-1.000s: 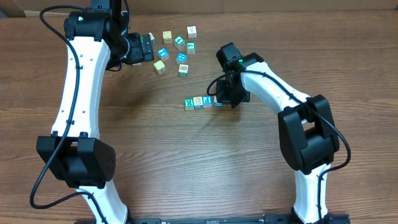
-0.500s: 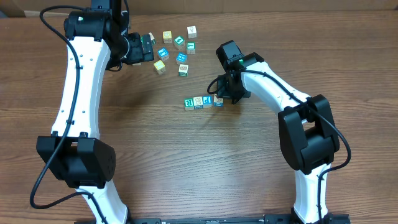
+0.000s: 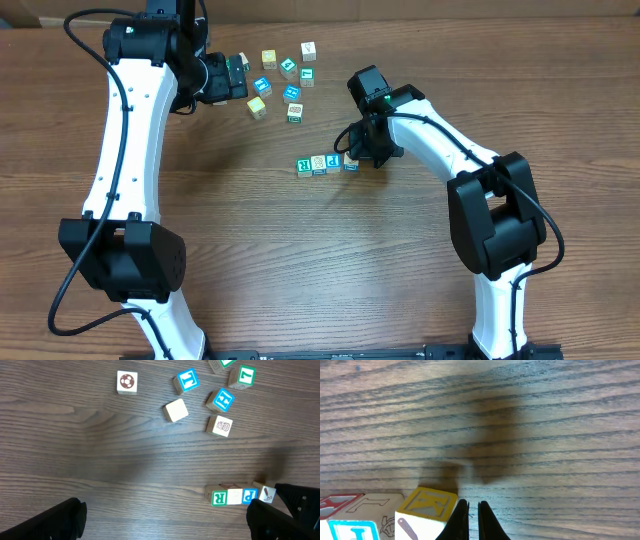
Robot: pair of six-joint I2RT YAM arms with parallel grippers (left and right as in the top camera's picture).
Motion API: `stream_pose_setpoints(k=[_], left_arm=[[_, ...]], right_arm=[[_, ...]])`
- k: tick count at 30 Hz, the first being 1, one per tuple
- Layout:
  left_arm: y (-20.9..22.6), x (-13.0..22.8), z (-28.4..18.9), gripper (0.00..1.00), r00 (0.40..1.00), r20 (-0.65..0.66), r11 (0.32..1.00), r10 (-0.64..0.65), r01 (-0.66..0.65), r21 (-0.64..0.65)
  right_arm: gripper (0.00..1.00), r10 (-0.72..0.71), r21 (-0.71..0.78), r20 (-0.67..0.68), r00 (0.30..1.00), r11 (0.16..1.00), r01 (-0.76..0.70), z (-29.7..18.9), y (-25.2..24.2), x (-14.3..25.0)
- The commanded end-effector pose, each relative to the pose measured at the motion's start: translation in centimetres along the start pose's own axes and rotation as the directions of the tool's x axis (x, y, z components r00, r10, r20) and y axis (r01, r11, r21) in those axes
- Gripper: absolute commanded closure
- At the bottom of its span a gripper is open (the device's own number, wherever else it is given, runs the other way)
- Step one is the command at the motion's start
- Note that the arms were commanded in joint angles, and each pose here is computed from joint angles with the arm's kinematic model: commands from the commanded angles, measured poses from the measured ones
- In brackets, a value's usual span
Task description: Form a horizontal line
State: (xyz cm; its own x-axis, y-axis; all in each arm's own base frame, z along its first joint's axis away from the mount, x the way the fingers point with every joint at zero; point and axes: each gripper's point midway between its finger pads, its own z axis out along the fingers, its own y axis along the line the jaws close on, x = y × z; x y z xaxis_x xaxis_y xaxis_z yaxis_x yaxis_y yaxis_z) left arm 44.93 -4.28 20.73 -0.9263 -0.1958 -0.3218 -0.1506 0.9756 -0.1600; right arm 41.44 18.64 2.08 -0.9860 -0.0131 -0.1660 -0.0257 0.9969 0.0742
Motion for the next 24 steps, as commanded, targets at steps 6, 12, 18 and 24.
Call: stream_pose_setpoints(k=[6, 12, 18, 24], left_arm=[[0.0, -0.1, 0.1, 0.00, 1.000, 0.003, 1.000, -0.008, 0.008, -0.005], [0.0, -0.1, 0.1, 0.00, 1.000, 0.003, 1.000, -0.008, 0.008, -0.005], [0.0, -0.1, 0.1, 0.00, 1.000, 0.003, 1.000, -0.008, 0.008, -0.005], [0.0, -0.1, 0.1, 0.00, 1.000, 0.003, 1.000, -0.008, 0.008, -0.005]], right_arm=[[0.96, -0.063, -0.072, -0.012, 0.998, 0.995, 0.062, -0.2, 1.2, 0.3], [0.96, -0.073, -0.099, -0.020, 0.997, 0.993, 0.070, -0.3, 1.6, 0.5], [0.96, -0.020, -0.080, -0.026, 0.999, 0.997, 0.017, -0.2, 1.3, 0.5], [0.96, -0.018, -0.074, -0.037, 0.999, 0.997, 0.015, -0.2, 1.2, 0.8]])
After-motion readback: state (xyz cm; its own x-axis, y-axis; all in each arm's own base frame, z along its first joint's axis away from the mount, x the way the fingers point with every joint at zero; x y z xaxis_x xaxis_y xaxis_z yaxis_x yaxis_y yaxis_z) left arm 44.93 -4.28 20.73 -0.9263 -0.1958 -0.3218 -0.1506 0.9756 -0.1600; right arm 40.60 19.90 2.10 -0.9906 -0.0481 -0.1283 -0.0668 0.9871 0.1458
